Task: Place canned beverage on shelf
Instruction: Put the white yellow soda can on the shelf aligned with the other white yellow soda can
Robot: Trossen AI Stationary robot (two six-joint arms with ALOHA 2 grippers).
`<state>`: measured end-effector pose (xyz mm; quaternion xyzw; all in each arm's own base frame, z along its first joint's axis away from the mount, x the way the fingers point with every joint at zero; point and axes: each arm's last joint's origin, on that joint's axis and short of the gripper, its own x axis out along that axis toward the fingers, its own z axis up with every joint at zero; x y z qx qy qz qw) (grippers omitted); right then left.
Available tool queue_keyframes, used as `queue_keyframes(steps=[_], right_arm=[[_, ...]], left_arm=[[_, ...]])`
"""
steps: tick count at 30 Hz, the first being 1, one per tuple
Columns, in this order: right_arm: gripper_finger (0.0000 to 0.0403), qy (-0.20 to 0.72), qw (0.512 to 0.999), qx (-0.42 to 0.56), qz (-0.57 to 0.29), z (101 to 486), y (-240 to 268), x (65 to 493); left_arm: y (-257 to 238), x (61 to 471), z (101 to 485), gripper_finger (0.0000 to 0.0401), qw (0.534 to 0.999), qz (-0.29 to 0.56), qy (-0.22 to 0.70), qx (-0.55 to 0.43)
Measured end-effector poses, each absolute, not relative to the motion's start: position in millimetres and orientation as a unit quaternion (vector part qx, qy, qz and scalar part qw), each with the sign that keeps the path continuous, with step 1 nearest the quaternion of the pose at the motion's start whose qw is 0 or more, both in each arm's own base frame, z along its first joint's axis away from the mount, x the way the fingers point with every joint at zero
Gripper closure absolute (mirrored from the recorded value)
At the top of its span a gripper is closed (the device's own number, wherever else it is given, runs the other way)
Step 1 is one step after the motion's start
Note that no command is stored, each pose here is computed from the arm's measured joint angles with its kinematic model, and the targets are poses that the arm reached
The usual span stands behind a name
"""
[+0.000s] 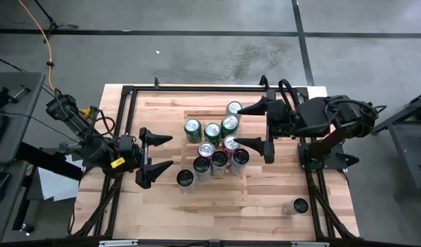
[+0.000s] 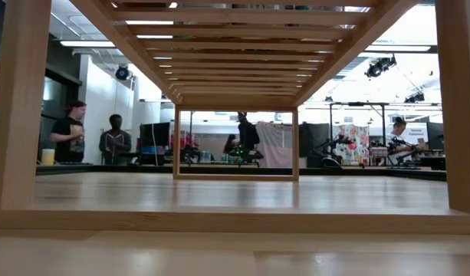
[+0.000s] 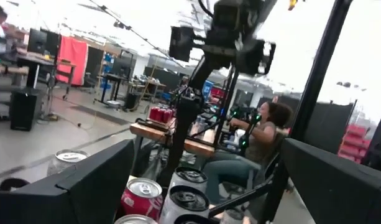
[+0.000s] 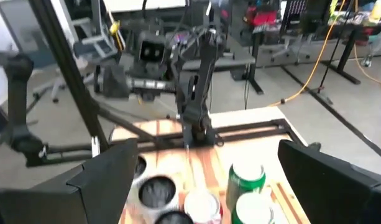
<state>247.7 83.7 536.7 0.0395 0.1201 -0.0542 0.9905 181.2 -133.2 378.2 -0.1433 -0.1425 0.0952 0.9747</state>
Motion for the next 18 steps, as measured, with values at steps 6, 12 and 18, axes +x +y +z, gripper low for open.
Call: queue_keyframes(steps=[6, 12, 18], right_arm=[[0.0029, 0.164, 0.983, 0.023, -0.078, 528.5, 80.5, 241.8], [0.0029, 0.198, 0.971, 0.049, -0.122, 519.9, 75.4, 239.2], [0.0029, 0.197, 0.968, 0.087, -0.132, 519.1, 74.9, 238.8]], left_arm=[[-117.6, 178.8, 387.6, 0.0001, 0.962, 0.1, -0.167, -0.193], [-85.9, 171.6, 401.2, 0.0001, 0.975, 0.109, -0.162, -0.107], [-43.3, 146.4, 400.6, 0.0002, 0.986, 0.053, -0.118, -0.102]])
